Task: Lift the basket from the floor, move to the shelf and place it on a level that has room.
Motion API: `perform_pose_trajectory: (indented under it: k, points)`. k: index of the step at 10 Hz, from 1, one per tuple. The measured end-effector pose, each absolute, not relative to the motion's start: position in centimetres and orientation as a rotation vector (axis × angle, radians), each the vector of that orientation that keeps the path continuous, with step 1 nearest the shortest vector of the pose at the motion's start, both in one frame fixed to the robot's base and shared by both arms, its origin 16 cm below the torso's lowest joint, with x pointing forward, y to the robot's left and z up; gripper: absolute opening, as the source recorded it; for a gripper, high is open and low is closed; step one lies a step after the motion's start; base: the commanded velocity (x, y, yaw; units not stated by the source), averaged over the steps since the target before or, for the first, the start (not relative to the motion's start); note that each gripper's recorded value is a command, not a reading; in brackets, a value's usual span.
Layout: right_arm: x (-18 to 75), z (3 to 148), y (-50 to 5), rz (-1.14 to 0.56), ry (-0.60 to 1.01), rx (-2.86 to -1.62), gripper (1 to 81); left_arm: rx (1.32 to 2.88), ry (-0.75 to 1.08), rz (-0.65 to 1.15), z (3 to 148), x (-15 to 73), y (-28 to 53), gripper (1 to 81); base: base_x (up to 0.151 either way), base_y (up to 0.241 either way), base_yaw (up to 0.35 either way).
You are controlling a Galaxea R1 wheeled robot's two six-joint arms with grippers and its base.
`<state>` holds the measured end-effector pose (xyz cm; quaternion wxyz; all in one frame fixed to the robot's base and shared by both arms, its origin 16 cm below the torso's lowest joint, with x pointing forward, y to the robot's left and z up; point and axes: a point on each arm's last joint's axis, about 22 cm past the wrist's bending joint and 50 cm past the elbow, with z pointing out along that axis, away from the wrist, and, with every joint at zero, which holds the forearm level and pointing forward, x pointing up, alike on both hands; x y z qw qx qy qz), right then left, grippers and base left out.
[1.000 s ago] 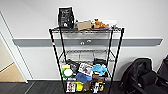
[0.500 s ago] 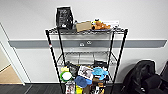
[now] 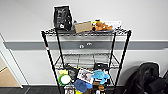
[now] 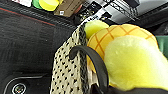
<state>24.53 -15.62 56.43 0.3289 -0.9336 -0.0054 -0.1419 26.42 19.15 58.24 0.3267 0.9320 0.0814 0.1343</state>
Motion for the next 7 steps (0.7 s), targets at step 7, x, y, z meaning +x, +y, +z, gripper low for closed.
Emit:
perform_pose_trajectory:
  k: [7]
  points:
    - [24.56, 56.43, -15.62, -0.372, -0.014, -2.443, 1.0, 2.441, 0.214, 0.352, 58.2, 26.4, 19.15, 1.0, 0.117, 0.0, 0.0]
